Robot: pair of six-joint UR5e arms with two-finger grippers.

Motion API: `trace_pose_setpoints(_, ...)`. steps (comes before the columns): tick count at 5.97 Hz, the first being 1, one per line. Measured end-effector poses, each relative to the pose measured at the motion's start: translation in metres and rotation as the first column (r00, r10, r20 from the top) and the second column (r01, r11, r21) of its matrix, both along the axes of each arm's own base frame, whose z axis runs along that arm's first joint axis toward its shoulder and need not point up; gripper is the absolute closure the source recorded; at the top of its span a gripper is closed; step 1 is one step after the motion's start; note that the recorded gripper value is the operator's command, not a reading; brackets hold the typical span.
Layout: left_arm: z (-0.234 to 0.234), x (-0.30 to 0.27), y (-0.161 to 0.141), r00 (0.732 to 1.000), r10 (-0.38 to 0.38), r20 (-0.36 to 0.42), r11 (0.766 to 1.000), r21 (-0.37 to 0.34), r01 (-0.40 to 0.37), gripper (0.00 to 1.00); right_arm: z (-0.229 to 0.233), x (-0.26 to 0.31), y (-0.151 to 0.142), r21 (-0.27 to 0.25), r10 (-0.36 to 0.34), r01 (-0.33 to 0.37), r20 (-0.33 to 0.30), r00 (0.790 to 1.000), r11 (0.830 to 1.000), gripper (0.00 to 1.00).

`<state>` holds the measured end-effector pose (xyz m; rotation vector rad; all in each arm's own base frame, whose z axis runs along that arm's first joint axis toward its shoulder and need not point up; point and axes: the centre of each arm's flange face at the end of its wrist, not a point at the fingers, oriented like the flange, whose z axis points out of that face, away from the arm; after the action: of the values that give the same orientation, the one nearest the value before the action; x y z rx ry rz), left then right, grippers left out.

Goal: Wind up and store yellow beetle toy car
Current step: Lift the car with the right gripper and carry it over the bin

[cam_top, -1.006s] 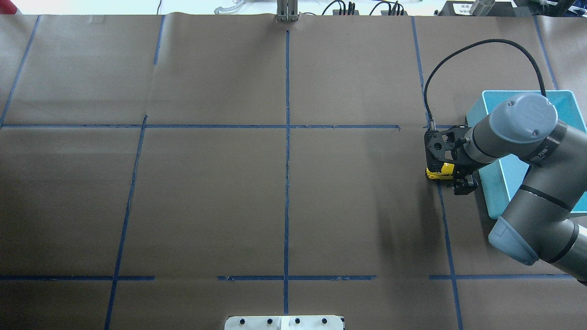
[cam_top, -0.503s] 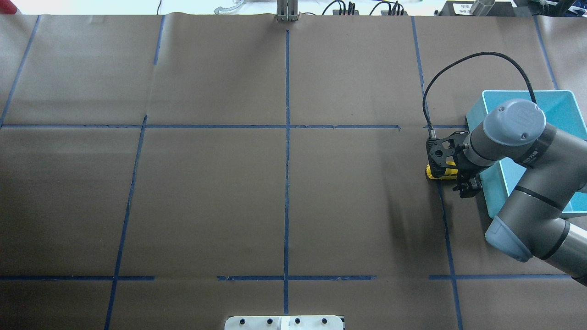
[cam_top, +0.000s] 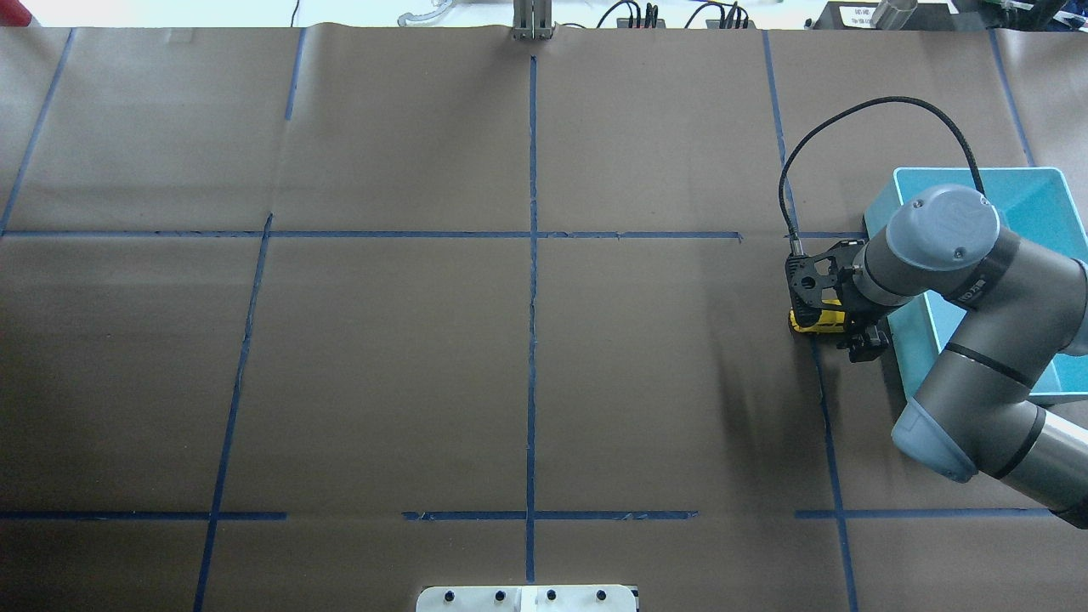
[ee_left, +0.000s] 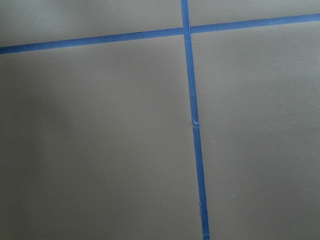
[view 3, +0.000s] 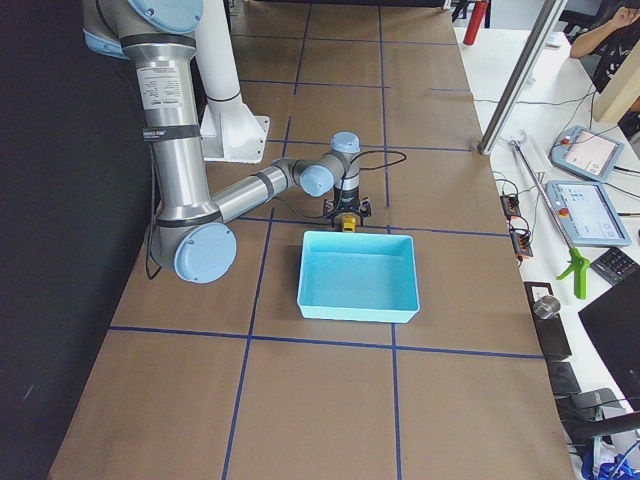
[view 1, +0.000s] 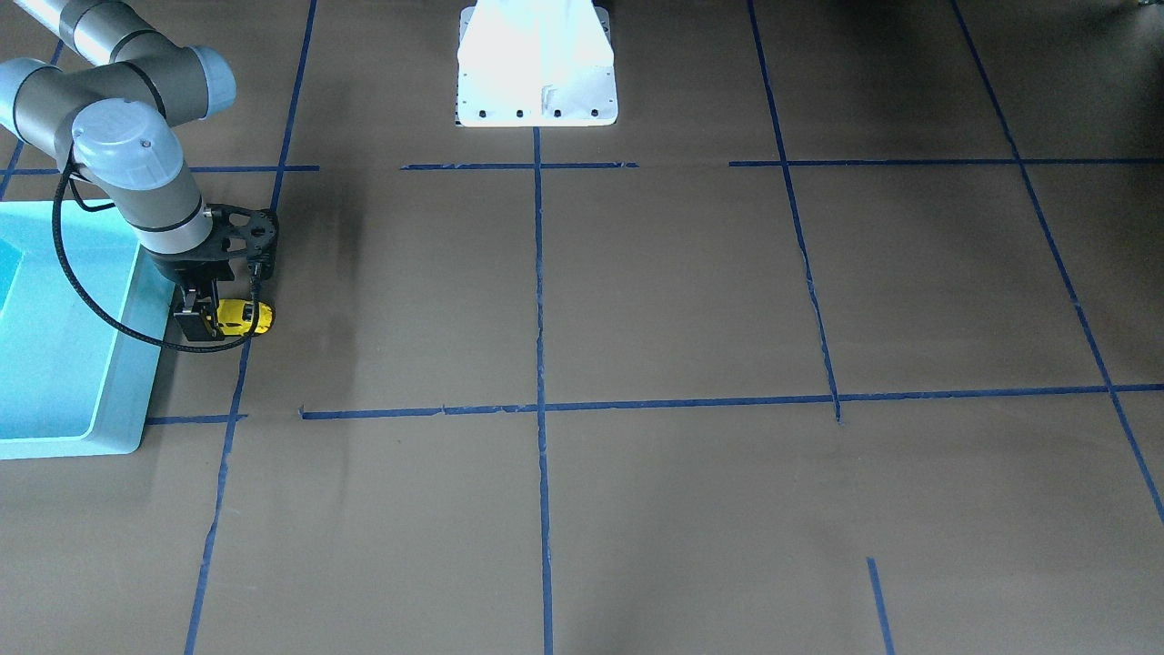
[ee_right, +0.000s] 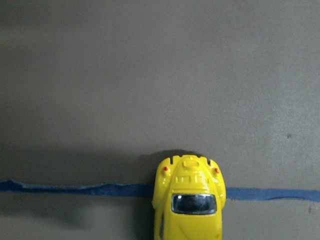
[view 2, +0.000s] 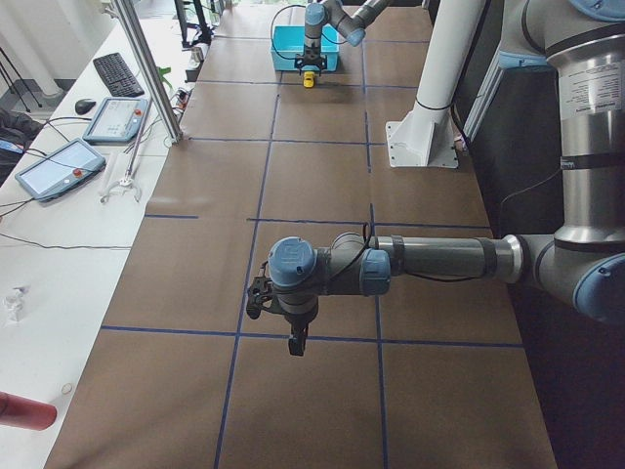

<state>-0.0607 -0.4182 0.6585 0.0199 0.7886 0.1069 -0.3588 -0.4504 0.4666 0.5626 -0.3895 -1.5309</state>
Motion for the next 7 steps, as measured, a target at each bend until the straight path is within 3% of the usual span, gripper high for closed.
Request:
trace_pose_setpoints(2, 0.002, 0.0, 0.001, 1.0, 0.0, 0.0, 1.0, -0.004, 0.0, 0.0, -0.002, -0.001, -0.001, 0.016, 0.007, -0.007, -0.007, 1.0, 1.0, 0.97)
trace_pose_setpoints(5, 0.002, 0.0, 0.0, 1.0, 0.002, 0.001, 1.0, -0.003, -0.002, 0.0, -0.021, 0.015, 0.002, 0.073, 0.04, -0.04, -0.003, 0.999, 0.997, 1.0)
trace_pose_setpoints(7, 0.002, 0.0, 0.001, 1.0, 0.002, 0.001, 1.0, -0.002, -0.002, 0.0, -0.053, 0.088, 0.047, 0.096, 0.073, -0.074, 0.016, 0.997, 0.993, 1.0)
